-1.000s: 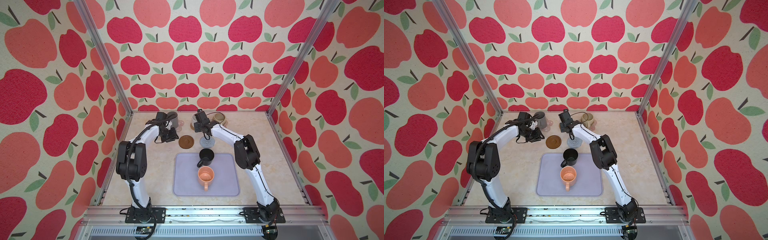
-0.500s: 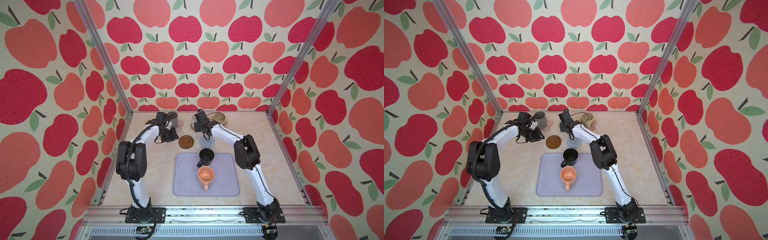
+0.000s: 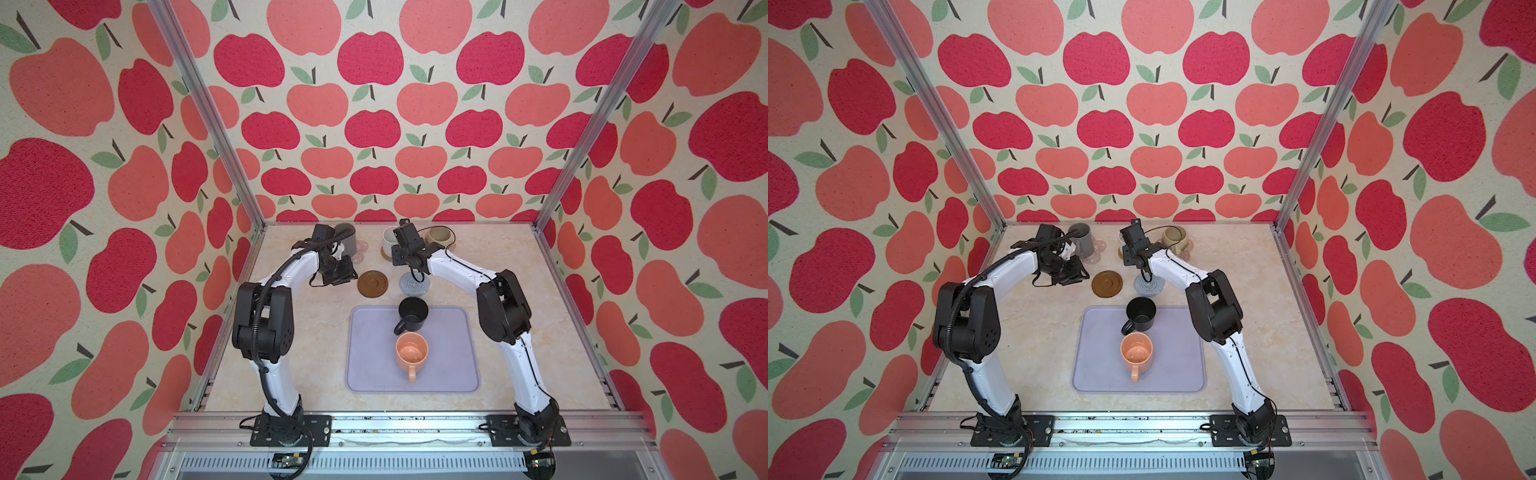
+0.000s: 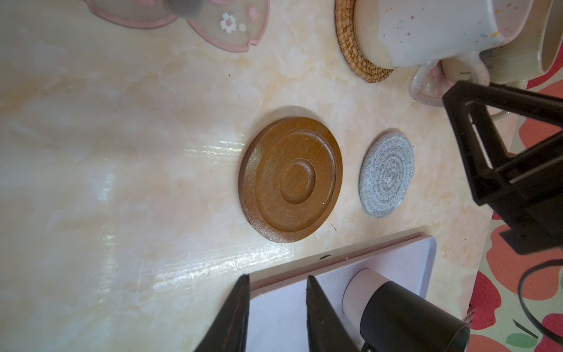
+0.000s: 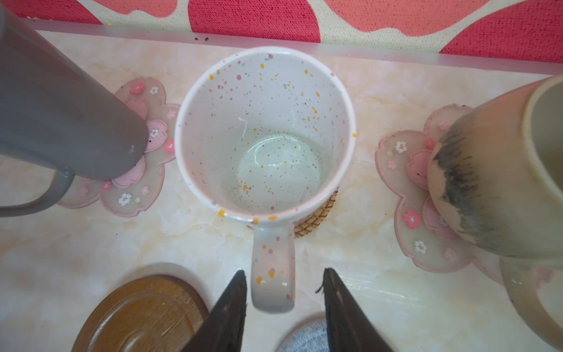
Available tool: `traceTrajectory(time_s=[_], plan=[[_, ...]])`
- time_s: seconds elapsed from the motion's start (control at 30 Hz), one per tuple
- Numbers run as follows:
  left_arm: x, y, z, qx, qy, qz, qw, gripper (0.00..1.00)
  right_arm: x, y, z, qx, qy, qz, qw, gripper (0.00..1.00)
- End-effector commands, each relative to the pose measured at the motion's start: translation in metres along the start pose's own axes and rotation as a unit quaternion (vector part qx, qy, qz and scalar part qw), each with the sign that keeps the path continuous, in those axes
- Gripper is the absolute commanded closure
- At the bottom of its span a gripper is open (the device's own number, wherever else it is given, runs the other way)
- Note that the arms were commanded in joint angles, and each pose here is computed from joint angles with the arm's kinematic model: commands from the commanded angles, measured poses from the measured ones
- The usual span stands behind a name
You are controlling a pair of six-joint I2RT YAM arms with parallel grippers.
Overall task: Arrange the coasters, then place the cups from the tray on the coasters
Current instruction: 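Open the right gripper and lift it away from the white speckled mug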
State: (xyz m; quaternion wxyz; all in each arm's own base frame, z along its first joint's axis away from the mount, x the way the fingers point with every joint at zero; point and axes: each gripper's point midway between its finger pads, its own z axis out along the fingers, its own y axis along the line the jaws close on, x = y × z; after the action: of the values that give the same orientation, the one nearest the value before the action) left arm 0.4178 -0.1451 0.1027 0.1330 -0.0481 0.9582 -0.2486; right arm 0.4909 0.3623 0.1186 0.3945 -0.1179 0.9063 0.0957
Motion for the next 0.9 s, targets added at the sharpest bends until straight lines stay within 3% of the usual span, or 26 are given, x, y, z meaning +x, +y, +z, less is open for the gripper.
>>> traceTrajectory(time_s=[0.0, 0.33, 0.6, 0.87], plan=[[0.009, -0.005, -0.015, -0.007, -0.001, 0.011, 1.0, 0.66, -0.03, 0.003, -0.038, -0.015, -0.044, 0.009, 0.999, 0.54], [0.041, -0.009, -0.032, -0.028, 0.004, 0.049, 0.998, 0.64, -0.004, -0.023, -0.098, -0.01, -0.027, -0.014, 0.999, 0.51], [0.077, -0.022, -0.043, -0.053, 0.004, 0.106, 0.993, 0.61, 0.034, -0.054, -0.145, 0.006, -0.018, -0.001, 1.0, 0.47], [0.11, -0.043, -0.049, -0.035, -0.013, 0.154, 0.987, 0.58, 0.07, -0.083, -0.18, 0.024, -0.016, 0.014, 0.999, 0.44]])
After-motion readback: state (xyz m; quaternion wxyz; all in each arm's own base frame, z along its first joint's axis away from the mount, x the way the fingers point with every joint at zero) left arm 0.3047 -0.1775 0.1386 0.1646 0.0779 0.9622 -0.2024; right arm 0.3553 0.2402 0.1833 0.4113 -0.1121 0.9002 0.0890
